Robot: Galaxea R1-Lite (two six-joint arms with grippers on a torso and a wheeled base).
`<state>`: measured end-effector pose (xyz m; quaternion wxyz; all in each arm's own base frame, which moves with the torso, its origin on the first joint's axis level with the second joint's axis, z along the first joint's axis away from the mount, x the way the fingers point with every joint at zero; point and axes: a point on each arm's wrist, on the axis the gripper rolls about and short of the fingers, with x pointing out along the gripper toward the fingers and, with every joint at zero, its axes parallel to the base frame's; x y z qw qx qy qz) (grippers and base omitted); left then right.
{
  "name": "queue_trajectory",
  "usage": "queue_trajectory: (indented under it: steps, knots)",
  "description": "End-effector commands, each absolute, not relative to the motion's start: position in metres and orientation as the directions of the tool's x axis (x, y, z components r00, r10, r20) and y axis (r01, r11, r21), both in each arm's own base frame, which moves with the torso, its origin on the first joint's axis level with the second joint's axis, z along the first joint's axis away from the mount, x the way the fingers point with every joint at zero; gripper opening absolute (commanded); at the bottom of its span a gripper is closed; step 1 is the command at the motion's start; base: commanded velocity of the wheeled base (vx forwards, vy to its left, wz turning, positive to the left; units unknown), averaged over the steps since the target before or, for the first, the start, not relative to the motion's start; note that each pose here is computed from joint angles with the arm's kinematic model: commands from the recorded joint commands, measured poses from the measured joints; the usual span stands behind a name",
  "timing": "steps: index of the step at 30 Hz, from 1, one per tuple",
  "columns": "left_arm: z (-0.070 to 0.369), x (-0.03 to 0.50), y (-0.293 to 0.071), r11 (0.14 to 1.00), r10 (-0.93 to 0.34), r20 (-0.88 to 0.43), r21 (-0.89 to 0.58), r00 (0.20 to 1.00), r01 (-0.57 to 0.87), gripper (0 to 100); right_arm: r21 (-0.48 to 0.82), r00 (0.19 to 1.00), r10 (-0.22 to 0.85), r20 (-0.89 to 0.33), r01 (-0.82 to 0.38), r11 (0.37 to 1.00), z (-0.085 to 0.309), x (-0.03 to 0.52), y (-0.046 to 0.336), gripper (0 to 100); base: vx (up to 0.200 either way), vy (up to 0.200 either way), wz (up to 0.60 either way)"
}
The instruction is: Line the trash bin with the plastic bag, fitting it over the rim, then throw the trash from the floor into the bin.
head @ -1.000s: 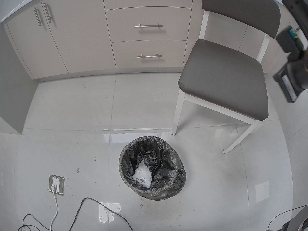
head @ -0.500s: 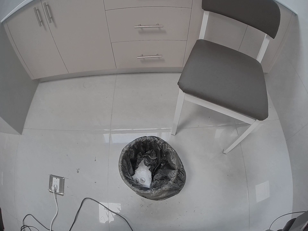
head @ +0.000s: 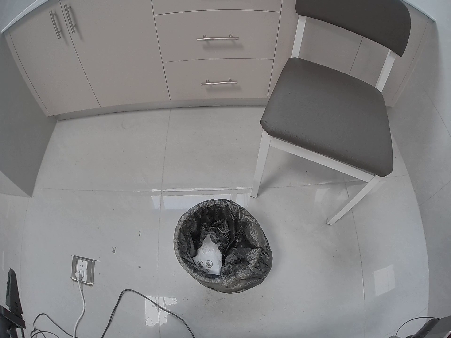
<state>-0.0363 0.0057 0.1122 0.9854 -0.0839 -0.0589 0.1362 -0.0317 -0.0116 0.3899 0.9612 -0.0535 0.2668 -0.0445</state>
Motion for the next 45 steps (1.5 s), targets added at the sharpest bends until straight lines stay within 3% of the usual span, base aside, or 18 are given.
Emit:
queue_trajectory:
  steps: [1, 2, 3, 7, 12, 17, 19, 22, 30, 33, 35, 42, 43, 45]
  knots:
    - [0.082, -0.024, 0.003, 0.989, 0.136, 0.032, -0.065, 0.99, -0.134, 100, 0.026, 0.998, -0.029, -0.049, 0.03, 0.999, 0.353, -0.185, 0.007, 0, 0.0, 0.0, 0.0]
    - [0.082, -0.024, 0.003, 0.989, 0.135, 0.032, -0.065, 0.99, -0.132, 100, 0.026, 0.999, -0.029, -0.037, 0.03, 0.999, 0.352, -0.188, 0.008, 0, 0.0, 0.0, 0.0]
    - [0.082, -0.024, 0.002, 0.99, 0.125, 0.034, -0.068, 0.992, -0.123, 100, 0.017, 0.991, -0.025, 0.134, 0.023, 1.0, 0.34, -0.221, 0.018, 0, 0.0, 0.0, 0.0]
    - [0.082, -0.024, 0.002, 0.988, 0.127, 0.027, -0.089, 0.992, -0.124, 100, 0.0, 0.968, -0.035, 0.247, 0.036, 0.999, 0.301, -0.226, 0.029, 0, 0.0, 0.0, 0.0]
    - [0.081, -0.024, 0.002, 0.991, 0.118, 0.029, -0.074, 0.993, -0.115, 100, -0.011, 0.953, -0.033, 0.301, 0.038, 0.999, 0.266, -0.219, 0.027, 0, 0.0, 0.0, 0.0]
    - [0.079, -0.023, 0.001, 0.997, 0.072, 0.026, -0.031, 0.997, -0.071, 100, -0.009, 0.964, 0.007, 0.264, -0.005, 1.0, 0.259, -0.21, 0.018, 0, 0.0, 0.0, 0.0]
    - [0.075, -0.023, 0.0, 1.0, 0.008, 0.0, -0.012, 1.0, -0.008, 100, -0.009, 0.967, 0.108, 0.229, -0.109, 0.994, 0.251, -0.204, -0.005, 0, 0.0, 0.0, 0.0]
    - [0.075, -0.023, 0.0, 1.0, 0.009, 0.0, -0.012, 1.0, -0.009, 100, -0.024, 0.958, 0.217, 0.186, -0.216, 0.976, 0.239, -0.195, -0.028, 0, 0.0, 0.0, 0.0]
    - [0.076, -0.023, 0.0, 1.0, 0.009, 0.002, -0.014, 1.0, -0.009, 100, 0.057, 0.975, 0.18, 0.128, -0.189, 0.98, 0.233, -0.186, -0.023, 0, 0.0, 0.0, 0.0]
    - [0.076, -0.023, 0.0, 1.0, 0.009, 0.002, -0.015, 1.0, -0.009, 100, 0.059, 0.989, 0.094, 0.112, -0.101, 0.993, 0.23, -0.18, -0.017, 0, 0.0, 0.0, 0.0]
    - [0.076, -0.023, 0.0, 1.0, 0.009, 0.002, -0.015, 1.0, -0.009, 100, 0.049, 0.995, -0.037, 0.092, 0.032, 0.998, 0.22, -0.173, 0.003, 0, 0.0, 0.0, 0.0]
    - [0.076, -0.023, 0.0, 1.0, 0.011, 0.002, -0.02, 1.0, -0.011, 100, 0.031, 0.997, 0.014, 0.072, -0.016, 0.999, 0.196, -0.175, 0.001, 0, 0.0, 0.0, 0.0]
    - [0.076, -0.023, 0.0, 1.0, 0.011, 0.002, -0.018, 1.0, -0.011, 100, 0.021, 0.999, -0.003, -0.037, 0.004, 1.0, 0.183, -0.16, 0.0, 0, 0.0, 0.0, 0.0]
    - [0.076, -0.023, 0.0, 1.0, 0.011, 0.002, -0.02, 1.0, -0.011, 100, 0.046, 0.997, -0.014, -0.077, 0.017, 0.999, 0.176, -0.149, -0.001, 0, 0.0, 0.0, 0.0]
